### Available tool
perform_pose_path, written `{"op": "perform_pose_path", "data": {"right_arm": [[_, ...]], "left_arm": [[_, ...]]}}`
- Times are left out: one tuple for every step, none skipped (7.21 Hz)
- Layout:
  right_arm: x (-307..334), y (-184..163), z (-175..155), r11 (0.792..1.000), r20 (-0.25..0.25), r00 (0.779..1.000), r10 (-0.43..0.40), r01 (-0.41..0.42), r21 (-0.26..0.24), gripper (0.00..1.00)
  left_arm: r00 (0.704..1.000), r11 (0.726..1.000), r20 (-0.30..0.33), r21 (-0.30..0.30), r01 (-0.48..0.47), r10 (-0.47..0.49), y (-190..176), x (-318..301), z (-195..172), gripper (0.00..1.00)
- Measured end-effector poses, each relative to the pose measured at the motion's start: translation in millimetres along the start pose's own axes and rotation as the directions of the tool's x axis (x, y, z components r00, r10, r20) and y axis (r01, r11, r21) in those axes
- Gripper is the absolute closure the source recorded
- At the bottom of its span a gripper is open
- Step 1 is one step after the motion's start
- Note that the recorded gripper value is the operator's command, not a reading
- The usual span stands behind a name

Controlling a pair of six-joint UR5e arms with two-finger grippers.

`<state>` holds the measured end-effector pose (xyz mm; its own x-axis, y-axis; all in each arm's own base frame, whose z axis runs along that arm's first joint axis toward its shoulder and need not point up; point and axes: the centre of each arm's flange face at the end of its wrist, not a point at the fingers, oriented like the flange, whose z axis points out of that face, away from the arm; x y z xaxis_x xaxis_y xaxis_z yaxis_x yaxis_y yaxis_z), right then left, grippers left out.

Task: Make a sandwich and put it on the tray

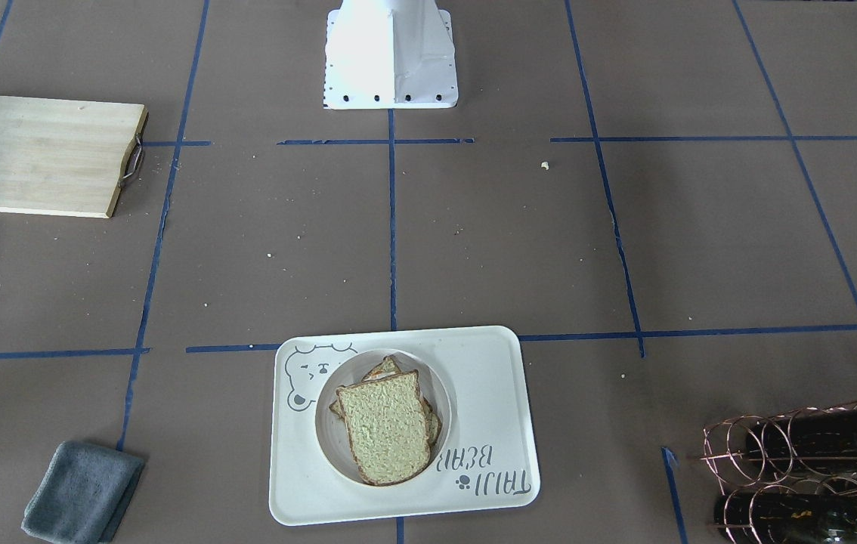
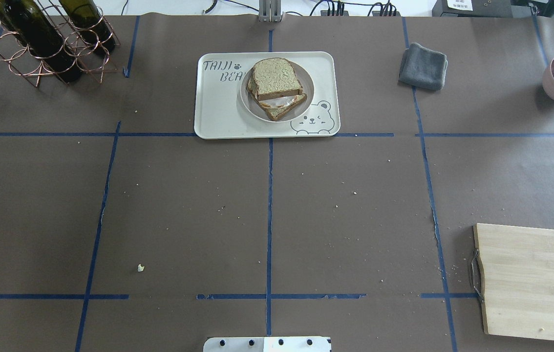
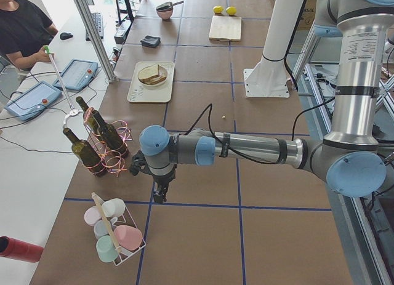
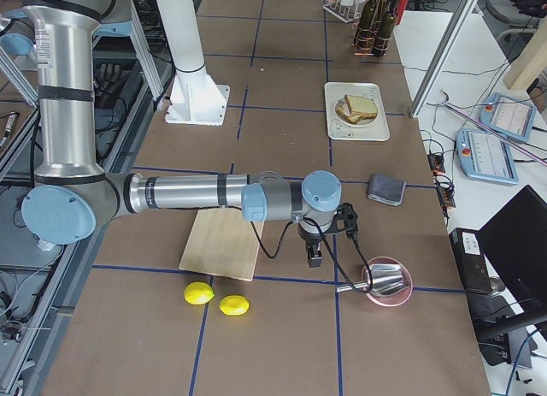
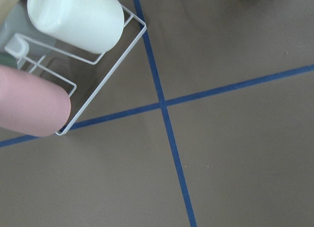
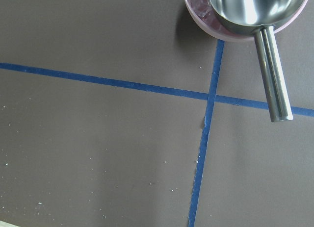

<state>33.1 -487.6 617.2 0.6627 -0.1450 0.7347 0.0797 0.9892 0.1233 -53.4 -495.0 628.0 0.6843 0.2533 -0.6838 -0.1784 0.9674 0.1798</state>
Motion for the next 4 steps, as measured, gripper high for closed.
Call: {"op": "perform_pose_path", "data": {"right_arm": [[0.3, 0.0, -0.7, 1.0, 0.002, 1.0, 0.001, -0.001, 0.002, 0.0], [0.6, 0.1, -1.1, 1.0, 0.003, 1.0, 0.002, -0.002, 0.002, 0.0], [1.5, 0.3, -0.7, 1.0, 0.004, 1.0, 0.004, -0.004, 0.001, 0.0], [3.2, 0.7, 0.5, 1.0, 0.004, 1.0, 0.007, -0.007, -0.001, 0.0]], "left_arm": [[1.0, 1.0, -0.009, -0.004, 0.002, -0.002, 4.3, -1.9, 2.6, 0.0], [1.0, 1.0, -0.012, -0.007, 0.005, -0.005, 6.0, -2.8, 4.0, 0.0], [1.0, 1.0, -0.013, -0.009, 0.008, -0.009, 6.9, -3.4, 4.7, 0.0], [1.0, 1.0, -0.013, -0.009, 0.013, -0.013, 7.1, -3.7, 4.8, 0.0]]}}
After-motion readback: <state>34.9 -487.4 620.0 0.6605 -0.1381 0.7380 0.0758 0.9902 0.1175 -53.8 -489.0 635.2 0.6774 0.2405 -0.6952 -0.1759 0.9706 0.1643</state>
